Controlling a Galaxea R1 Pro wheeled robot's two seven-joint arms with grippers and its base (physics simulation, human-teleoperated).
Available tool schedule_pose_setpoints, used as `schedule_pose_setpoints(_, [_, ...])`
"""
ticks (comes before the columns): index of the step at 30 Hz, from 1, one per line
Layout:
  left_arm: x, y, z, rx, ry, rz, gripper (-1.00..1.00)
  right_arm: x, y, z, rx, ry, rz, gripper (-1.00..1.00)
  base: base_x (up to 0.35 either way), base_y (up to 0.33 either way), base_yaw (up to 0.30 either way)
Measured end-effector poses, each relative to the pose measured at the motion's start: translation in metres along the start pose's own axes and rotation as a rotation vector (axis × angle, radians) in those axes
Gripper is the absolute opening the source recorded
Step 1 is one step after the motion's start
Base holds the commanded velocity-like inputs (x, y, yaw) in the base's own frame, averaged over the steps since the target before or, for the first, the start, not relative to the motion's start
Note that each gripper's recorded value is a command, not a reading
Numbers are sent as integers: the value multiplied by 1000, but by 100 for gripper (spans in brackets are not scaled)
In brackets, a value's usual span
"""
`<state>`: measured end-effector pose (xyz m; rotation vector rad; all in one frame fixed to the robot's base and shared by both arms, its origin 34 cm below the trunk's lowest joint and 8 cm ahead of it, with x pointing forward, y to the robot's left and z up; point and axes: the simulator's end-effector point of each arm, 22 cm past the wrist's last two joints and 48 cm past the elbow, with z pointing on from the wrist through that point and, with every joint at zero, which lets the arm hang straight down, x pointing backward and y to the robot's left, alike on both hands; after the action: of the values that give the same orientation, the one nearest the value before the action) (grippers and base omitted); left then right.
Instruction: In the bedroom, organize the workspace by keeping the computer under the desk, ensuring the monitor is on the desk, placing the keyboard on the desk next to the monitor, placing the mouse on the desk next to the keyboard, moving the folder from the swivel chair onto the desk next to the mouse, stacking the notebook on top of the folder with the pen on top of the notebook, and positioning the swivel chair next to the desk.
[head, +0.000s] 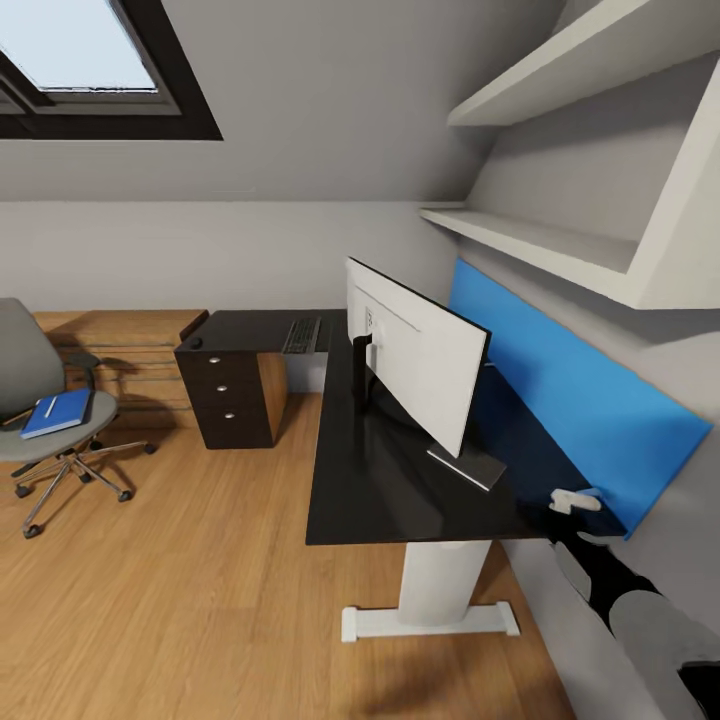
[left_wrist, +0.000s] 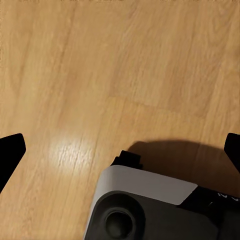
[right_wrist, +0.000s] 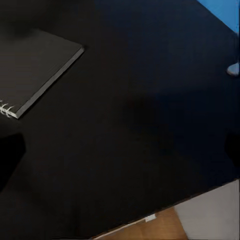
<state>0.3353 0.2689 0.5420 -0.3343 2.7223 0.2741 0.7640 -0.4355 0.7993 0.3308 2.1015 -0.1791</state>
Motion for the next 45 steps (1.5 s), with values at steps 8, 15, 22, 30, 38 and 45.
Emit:
schedule_pose_setpoints(8, [-1, 0, 0, 1, -3, -1, 100, -8, 0, 1, 0, -48, 9, 100, 207, 0, 0])
schedule_pose_setpoints(15, [-7, 0, 0, 1, -33, -11, 100, -25, -1, -1, 2, -132, 12, 100, 209, 0, 0])
schedule_pose_setpoints(22, [-8, 0, 0, 1, -38, -11, 100, -28, -3, -1, 8, -146, 14, 100, 146, -1, 0])
schedule_pose_setpoints(30, [-8, 0, 0, 1, -38, -10, 100, -28, -4, -1, 8, -144, 13, 100, 168, -82, 0])
schedule_pose_setpoints(38, [-8, 1, 0, -2, -38, -11, 100, -27, -4, -1, 8, -143, 11, 100, 243, -81, 0])
schedule_pose_setpoints(45, [-8, 1, 0, -2, -37, -12, 100, -25, -6, -1, 12, -137, 12, 100, 43, -11, 0])
